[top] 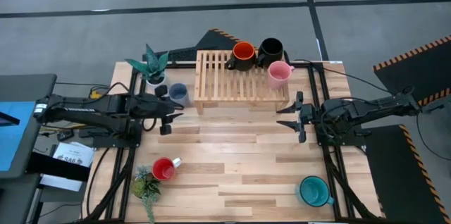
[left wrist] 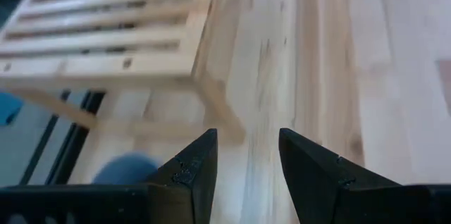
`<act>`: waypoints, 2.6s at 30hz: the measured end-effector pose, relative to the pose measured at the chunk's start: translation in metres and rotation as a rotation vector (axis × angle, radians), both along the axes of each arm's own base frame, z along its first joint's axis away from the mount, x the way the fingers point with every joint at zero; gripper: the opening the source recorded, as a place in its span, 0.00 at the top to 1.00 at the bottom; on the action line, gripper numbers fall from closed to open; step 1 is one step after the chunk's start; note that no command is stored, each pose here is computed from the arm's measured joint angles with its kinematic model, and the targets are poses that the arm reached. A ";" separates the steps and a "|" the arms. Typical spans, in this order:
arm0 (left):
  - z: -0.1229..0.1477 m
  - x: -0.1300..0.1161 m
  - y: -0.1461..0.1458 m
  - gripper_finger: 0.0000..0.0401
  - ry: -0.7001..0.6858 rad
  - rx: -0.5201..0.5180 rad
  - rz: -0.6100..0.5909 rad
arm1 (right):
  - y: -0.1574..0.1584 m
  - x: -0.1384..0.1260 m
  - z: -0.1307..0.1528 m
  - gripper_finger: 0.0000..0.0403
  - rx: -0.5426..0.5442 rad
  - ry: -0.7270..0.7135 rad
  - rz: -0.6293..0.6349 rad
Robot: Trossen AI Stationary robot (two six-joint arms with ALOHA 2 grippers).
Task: Place coffee mugs
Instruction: Put the violet mug on the shelf
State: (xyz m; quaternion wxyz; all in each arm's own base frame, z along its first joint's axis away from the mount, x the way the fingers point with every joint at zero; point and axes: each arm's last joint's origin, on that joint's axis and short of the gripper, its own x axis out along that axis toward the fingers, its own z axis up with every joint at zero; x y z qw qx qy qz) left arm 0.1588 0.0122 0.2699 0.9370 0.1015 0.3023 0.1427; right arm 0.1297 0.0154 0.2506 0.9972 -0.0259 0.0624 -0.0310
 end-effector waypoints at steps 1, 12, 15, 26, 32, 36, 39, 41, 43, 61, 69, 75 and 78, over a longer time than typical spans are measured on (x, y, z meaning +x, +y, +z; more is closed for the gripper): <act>0.000 -0.002 0.002 0.66 0.024 -0.004 0.009 | 0.000 0.000 0.000 0.52 0.001 -0.003 0.000; -0.013 -0.004 0.032 0.66 0.169 -0.091 0.077 | 0.000 0.000 0.002 0.52 0.002 -0.015 0.000; -0.023 0.003 0.042 0.66 0.243 -0.092 0.107 | 0.000 0.000 0.001 0.52 0.000 -0.015 0.000; -0.045 0.031 0.066 0.66 0.324 -0.028 0.167 | 0.000 0.000 0.001 0.52 0.001 -0.009 0.000; -0.057 0.034 0.069 0.66 0.415 -0.016 0.208 | 0.000 0.000 0.001 0.52 0.000 -0.005 0.000; -0.062 0.036 0.071 0.66 0.440 -0.032 0.211 | 0.000 0.000 0.001 0.52 0.000 -0.005 0.000; -0.064 0.037 0.071 0.66 0.446 -0.036 0.218 | 0.000 0.000 0.001 0.52 0.000 -0.005 0.000; -0.063 0.037 0.071 0.66 0.438 -0.039 0.223 | 0.000 0.000 0.001 0.52 0.000 -0.005 0.000; -0.063 0.037 0.071 0.66 0.437 -0.047 0.232 | 0.000 0.000 0.001 0.52 0.001 -0.005 0.000; -0.042 0.032 0.065 0.99 0.523 -0.093 0.281 | 0.000 0.000 0.001 0.52 0.001 -0.005 0.000; -0.006 0.031 0.052 1.00 0.417 -0.089 0.259 | 0.000 0.000 0.000 0.52 0.001 -0.001 0.000; 0.010 0.023 0.046 1.00 0.335 -0.088 0.259 | 0.000 0.000 0.000 0.52 0.000 0.004 0.000; 0.014 0.019 0.045 1.00 0.309 -0.098 0.270 | 0.000 0.000 0.000 0.52 0.000 0.004 0.000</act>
